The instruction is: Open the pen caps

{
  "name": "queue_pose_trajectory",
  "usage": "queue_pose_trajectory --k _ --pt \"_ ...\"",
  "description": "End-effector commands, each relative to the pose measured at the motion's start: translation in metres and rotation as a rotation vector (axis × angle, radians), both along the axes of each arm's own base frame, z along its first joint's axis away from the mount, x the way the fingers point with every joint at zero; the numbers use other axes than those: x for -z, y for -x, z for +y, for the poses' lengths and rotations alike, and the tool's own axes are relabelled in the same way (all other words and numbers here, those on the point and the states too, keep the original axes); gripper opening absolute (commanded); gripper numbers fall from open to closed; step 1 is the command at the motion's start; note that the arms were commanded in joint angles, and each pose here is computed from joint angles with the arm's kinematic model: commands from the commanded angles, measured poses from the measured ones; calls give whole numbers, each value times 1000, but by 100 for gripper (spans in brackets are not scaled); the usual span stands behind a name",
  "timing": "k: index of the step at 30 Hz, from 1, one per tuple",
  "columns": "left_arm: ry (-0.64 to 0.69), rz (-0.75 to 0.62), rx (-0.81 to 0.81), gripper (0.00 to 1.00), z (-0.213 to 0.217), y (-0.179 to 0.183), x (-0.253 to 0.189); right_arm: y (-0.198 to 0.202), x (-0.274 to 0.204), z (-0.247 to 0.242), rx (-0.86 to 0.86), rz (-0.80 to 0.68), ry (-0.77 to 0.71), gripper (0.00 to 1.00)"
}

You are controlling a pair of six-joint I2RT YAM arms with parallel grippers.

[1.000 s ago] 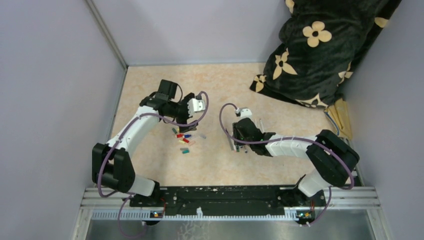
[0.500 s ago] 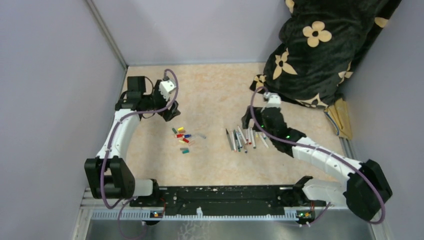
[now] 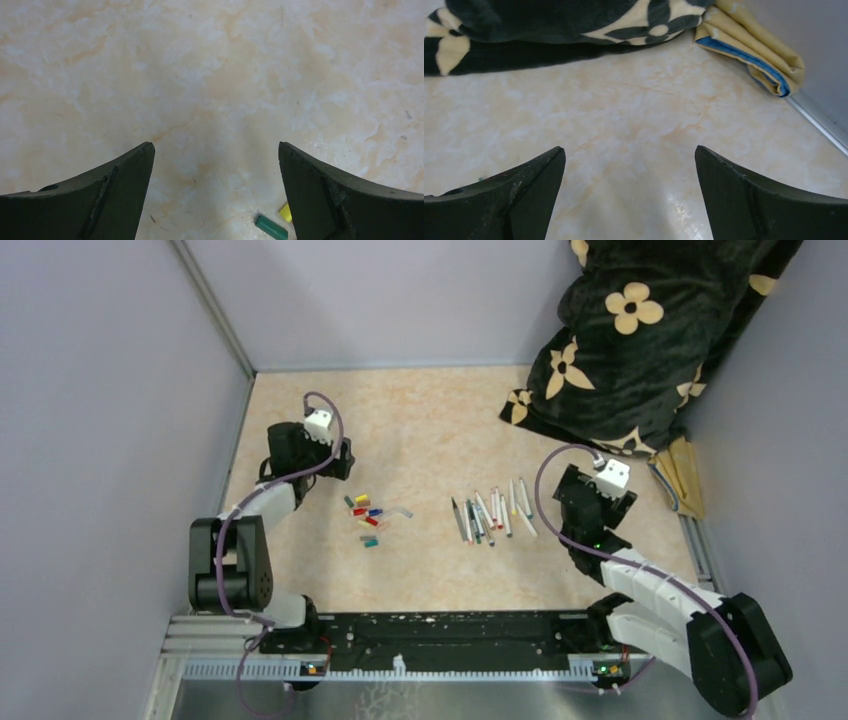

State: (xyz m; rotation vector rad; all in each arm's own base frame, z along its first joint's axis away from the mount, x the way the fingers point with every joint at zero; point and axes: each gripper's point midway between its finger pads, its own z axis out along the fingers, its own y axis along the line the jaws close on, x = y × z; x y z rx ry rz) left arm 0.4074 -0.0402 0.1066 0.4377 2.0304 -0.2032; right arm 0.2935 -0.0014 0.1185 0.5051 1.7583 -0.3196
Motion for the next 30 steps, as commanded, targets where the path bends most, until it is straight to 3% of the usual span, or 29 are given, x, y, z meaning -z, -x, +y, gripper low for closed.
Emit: queue_pose_trajectory --k 1,4,12,22,30 --pt "86 -204 -68 99 -6 -16 -15 -7 -28 -31 152 -140 52 99" --pt "128 -271 -71 99 -9 -14 -16 -10 -18 -43 174 -129 71 99" --pt "151 -247 -109 99 -6 -20 -15 -28 -8 -56 133 -179 121 99" --pt "139 -205 -162 99 2 -2 -7 -47 0 -54 99 -161 148 99" --pt "102 -307 -164 99 7 18 6 -43 -4 -53 74 -193 149 99"
